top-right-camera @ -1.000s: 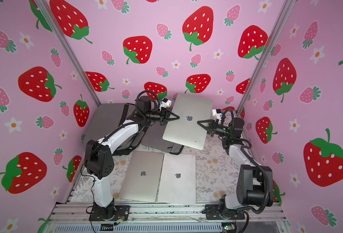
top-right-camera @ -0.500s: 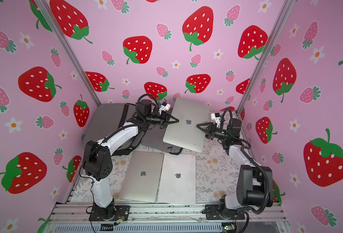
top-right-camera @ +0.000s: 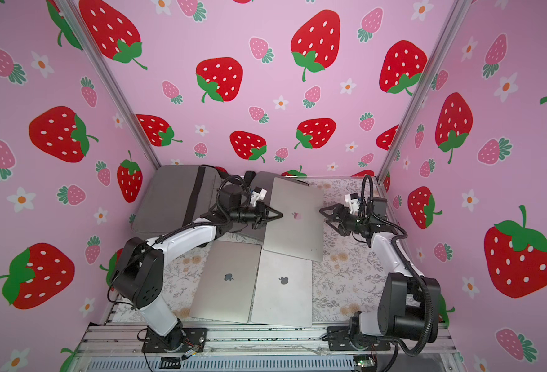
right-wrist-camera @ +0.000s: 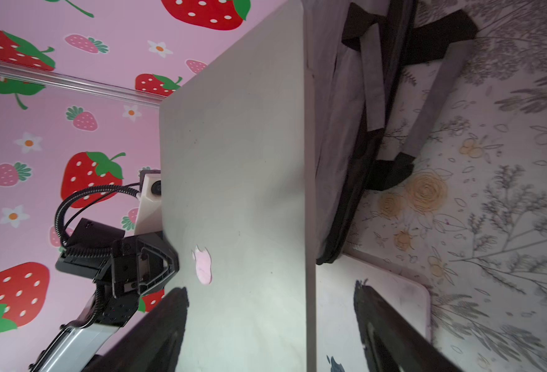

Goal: Open the zippered laptop bag and take out the laptop
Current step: Place the laptop at the center of the board.

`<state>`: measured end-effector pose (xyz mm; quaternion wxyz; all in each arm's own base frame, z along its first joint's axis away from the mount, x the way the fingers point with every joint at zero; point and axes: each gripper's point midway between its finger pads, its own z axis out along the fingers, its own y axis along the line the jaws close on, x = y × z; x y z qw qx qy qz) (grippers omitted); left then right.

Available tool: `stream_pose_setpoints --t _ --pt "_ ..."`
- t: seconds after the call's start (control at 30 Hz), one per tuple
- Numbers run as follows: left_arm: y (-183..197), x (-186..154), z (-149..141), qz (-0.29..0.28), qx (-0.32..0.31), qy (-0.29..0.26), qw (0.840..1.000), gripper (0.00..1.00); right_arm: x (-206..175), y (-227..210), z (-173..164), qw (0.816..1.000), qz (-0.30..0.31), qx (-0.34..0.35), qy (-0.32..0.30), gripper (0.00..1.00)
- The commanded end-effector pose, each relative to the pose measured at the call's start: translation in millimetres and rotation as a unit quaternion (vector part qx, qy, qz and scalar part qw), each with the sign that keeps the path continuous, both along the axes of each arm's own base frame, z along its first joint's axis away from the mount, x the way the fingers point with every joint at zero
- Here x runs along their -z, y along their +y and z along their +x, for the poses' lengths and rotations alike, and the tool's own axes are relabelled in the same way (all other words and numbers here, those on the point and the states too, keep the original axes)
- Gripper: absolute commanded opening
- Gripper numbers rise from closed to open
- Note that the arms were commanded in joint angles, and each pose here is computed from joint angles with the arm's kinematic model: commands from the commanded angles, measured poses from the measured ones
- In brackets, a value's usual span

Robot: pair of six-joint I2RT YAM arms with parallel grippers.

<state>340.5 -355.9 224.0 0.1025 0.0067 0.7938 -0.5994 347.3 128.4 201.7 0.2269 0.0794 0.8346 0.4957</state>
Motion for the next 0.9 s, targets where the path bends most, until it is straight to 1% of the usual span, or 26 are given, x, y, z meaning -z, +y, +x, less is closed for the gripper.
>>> stream_pose_setpoints --t 0.0,0.1,0.17,0.23,0.33,0.43,0.53,0.6,0.77,0.8,0.87 --pt "-14.6 -67.9 -14.8 -0.082 -0.001 -0.119 0.990 0.00 22.3 -23.0 -18.6 0.993 -0.109 0.025 0.034 0.85" --pt "-18.3 -50.0 -28.1 -0.075 -0.018 -0.114 0.990 0.00 30.9 -41.6 -30.4 0.982 -0.173 0.051 0.058 0.85" --pt "-24.4 -37.3 -38.8 -0.063 -0.020 -0.112 0.992 0.00 29.8 -53.1 -36.3 0.974 -0.212 0.065 0.057 0.86" --pt "-31.5 -28.4 -47.3 -0.061 -0.029 -0.113 0.991 0.00 27.7 -58.8 -41.4 0.969 -0.228 0.075 0.055 0.86" --pt "-47.7 -18.8 -58.3 -0.064 -0.040 -0.116 0.990 0.00 24.9 -60.1 -46.9 0.969 -0.229 0.082 0.054 0.87" --pt "-68.8 -7.3 -70.1 -0.072 -0.037 -0.110 0.991 0.00 21.4 -56.7 -53.6 0.971 -0.219 0.078 0.059 0.86" --pt "-86.4 2.5 -77.8 -0.087 -0.044 -0.102 0.990 0.00 16.2 -50.3 -60.1 0.975 -0.202 0.066 0.061 0.84" --pt "-101.7 12.4 -85.1 -0.086 -0.038 -0.089 0.992 0.00 15.0 -48.5 -64.3 0.976 -0.199 0.061 0.065 0.82" --pt "-133.1 31.6 -94.8 -0.105 -0.038 -0.052 0.992 0.00 14.8 -50.3 -70.2 0.974 -0.207 0.061 0.062 0.82" --pt "-138.3 35.4 -97.8 -0.105 -0.037 -0.047 0.993 0.00 17.9 -49.6 -75.3 0.974 -0.207 0.057 0.074 0.82" --pt "-151.1 42.4 -105.4 -0.098 -0.029 -0.039 0.994 0.00 21.1 -49.1 -77.5 0.974 -0.207 0.054 0.079 0.82"
